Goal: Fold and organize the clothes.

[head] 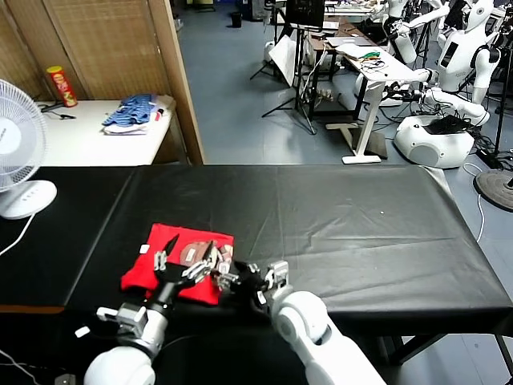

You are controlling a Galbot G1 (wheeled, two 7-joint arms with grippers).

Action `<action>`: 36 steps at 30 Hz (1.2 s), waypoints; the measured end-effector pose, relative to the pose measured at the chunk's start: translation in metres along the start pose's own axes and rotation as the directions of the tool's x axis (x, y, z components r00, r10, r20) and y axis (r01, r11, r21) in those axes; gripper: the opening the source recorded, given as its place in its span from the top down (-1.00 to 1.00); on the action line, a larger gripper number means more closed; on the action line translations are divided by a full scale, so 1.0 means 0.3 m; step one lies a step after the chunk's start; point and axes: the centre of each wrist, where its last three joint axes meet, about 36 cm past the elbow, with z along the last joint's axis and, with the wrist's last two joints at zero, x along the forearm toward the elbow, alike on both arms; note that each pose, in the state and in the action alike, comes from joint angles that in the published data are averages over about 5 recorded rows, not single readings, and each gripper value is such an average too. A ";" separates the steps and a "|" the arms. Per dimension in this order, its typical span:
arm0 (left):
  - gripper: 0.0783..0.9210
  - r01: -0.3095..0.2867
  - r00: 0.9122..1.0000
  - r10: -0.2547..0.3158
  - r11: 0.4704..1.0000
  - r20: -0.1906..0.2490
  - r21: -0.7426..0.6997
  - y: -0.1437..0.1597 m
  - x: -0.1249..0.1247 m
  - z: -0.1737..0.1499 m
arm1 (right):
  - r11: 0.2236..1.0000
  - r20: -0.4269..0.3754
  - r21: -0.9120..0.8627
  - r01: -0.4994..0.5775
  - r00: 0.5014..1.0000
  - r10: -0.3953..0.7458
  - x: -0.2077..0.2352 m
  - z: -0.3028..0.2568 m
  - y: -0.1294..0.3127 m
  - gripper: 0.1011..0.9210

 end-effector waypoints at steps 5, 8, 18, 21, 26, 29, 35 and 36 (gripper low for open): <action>-0.71 0.029 1.000 -0.029 1.000 0.001 -0.006 0.011 0.025 0.001 | 0.997 0.040 0.077 -0.022 0.999 0.019 -0.009 0.011 -0.028 0.33; -0.71 0.048 0.999 -0.048 0.999 0.002 -0.012 0.011 0.040 0.005 | 0.985 0.075 0.162 -0.055 0.996 0.043 0.002 0.016 -0.055 0.73; -0.71 0.101 0.994 -0.103 0.994 -0.047 -0.042 -0.007 0.093 0.040 | 0.880 0.219 0.438 -0.183 0.971 0.093 0.182 0.019 -0.217 0.30; -0.71 0.099 0.992 -0.101 0.995 -0.074 -0.026 -0.005 0.109 0.052 | 0.839 0.281 0.496 -0.226 0.955 0.091 0.264 0.024 -0.259 -0.07; -0.71 0.111 0.990 -0.110 0.994 -0.084 0.001 0.016 0.138 0.074 | 0.793 0.409 0.533 -0.297 0.910 0.066 0.389 0.047 -0.286 -0.62; -0.71 0.144 0.984 -0.143 0.990 -0.109 0.000 0.028 0.163 0.075 | 0.788 0.470 0.510 -0.346 0.879 0.081 0.449 0.074 -0.270 -0.69; -0.71 0.181 0.968 -0.182 0.983 -0.174 -0.020 0.039 0.244 0.046 | 0.802 0.508 0.402 -0.442 0.836 0.206 0.568 0.179 -0.184 -0.70; -0.71 0.183 0.967 -0.184 0.983 -0.177 -0.021 0.038 0.261 0.042 | 0.803 0.502 0.384 -0.456 0.833 0.233 0.586 0.201 -0.163 -0.70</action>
